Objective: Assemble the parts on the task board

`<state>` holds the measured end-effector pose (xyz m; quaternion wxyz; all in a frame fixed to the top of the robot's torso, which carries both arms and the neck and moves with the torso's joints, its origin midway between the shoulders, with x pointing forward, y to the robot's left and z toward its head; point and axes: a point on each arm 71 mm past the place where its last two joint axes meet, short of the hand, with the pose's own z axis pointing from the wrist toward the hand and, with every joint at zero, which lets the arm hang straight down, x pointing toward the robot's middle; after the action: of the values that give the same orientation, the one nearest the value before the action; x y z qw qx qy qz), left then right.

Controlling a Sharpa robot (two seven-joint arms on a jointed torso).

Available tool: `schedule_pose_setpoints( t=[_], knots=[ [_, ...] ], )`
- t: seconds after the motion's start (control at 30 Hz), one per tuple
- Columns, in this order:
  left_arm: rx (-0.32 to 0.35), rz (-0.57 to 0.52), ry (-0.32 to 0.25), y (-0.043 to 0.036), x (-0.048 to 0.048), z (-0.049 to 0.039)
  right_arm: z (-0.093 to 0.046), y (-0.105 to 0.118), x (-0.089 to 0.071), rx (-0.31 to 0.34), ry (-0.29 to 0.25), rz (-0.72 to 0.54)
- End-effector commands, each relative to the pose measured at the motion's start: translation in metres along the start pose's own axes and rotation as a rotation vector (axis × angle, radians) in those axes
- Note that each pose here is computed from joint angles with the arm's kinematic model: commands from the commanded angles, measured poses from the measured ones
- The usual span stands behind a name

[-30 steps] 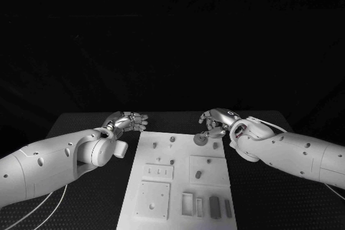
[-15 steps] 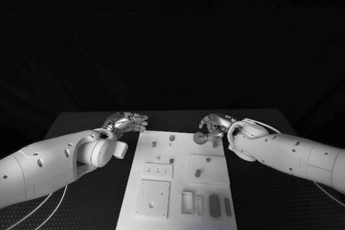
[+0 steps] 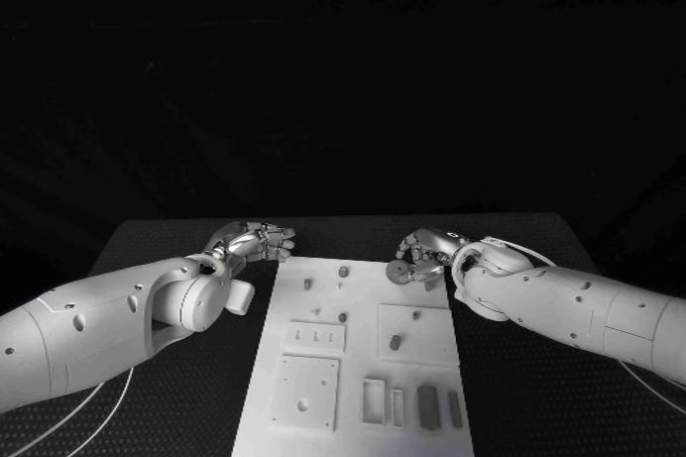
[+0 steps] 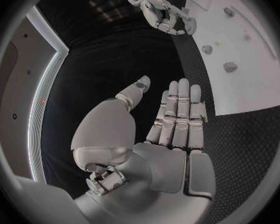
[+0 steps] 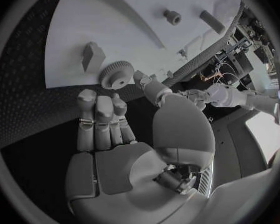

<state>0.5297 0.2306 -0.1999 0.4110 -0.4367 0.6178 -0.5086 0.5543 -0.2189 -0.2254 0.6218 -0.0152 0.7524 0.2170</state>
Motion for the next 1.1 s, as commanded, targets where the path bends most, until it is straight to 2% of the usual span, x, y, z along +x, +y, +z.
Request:
schedule_pose_setpoints(
  t=[0.03,0.4,0.63,1.1],
  knots=[
    [0.014,-0.003,0.02,-0.0017,0.0028,-0.0003,0.0004,0.0,0.0026,-0.009,0.028,0.001],
    [0.011,-0.001,0.024,-0.0018,0.003,-0.0017,0.0018,-0.0006,0.0067,-0.008,0.046,0.004],
    [0.01,0.002,0.025,-0.0018,0.0023,-0.0027,0.0014,-0.0027,0.0092,0.001,0.018,-0.012],
    [0.018,0.025,0.029,-0.0024,0.0018,-0.0035,-0.0011,-0.0076,0.0115,0.005,0.032,-0.035]
  ],
)
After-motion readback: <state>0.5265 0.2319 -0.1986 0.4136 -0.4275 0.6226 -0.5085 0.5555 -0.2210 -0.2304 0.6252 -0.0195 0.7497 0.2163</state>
